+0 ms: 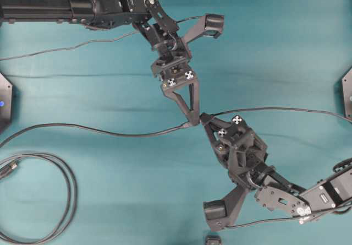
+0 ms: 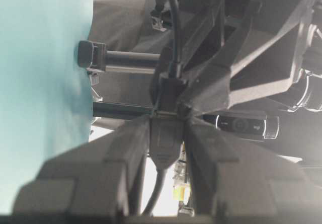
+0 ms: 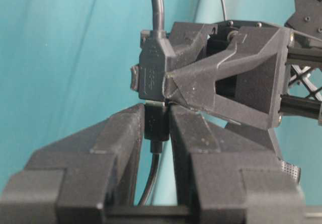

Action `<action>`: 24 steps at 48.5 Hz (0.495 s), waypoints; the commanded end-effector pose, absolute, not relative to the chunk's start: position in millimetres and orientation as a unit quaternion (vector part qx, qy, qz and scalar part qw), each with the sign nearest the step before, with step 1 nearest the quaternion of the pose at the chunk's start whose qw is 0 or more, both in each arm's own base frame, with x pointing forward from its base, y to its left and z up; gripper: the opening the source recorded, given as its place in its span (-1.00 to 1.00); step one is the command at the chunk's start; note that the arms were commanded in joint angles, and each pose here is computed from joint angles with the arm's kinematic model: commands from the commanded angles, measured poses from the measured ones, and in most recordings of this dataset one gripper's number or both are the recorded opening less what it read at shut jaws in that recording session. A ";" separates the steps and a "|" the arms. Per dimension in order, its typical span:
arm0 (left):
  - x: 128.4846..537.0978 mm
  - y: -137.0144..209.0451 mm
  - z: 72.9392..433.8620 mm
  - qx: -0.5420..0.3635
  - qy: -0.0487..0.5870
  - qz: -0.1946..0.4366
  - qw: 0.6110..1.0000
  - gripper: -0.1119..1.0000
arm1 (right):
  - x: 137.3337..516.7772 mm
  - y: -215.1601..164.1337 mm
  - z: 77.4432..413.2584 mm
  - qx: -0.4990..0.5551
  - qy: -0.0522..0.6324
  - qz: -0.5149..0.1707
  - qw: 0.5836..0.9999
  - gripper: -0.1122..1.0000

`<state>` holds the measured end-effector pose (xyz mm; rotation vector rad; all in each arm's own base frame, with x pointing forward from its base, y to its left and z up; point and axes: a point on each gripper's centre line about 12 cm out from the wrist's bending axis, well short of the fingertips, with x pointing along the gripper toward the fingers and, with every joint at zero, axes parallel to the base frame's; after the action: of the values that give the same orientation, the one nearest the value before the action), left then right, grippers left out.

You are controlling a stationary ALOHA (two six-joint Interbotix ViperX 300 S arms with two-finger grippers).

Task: Insert the USB using both arms.
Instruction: 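Push the right gripper's plug into the left gripper's socket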

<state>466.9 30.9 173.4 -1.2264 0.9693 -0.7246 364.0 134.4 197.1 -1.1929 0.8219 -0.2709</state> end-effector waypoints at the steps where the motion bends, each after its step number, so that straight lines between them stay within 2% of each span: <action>1: 472.3 46.9 195.7 -0.531 0.399 -0.320 0.676 -0.31 | 371.2 144.4 213.5 -0.531 0.351 -0.117 0.763 -0.44; 9: 472.3 46.1 196.4 -0.532 0.400 -0.320 0.675 -0.31 | 367.1 139.8 209.5 -0.534 0.361 -0.129 0.754 -0.44; 18: 471.7 45.7 198.3 -0.533 0.400 -0.322 0.673 -0.31 | 362.2 130.1 211.6 -0.542 0.384 -0.190 0.723 -0.44; 24: 471.7 44.3 198.1 -0.532 0.401 -0.322 0.672 -0.31 | 361.3 128.2 213.2 -0.537 0.386 -0.200 0.723 -0.44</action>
<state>470.4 41.7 179.1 -1.2212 0.9393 -0.7128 358.8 124.9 198.5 -1.2202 0.8820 -0.4205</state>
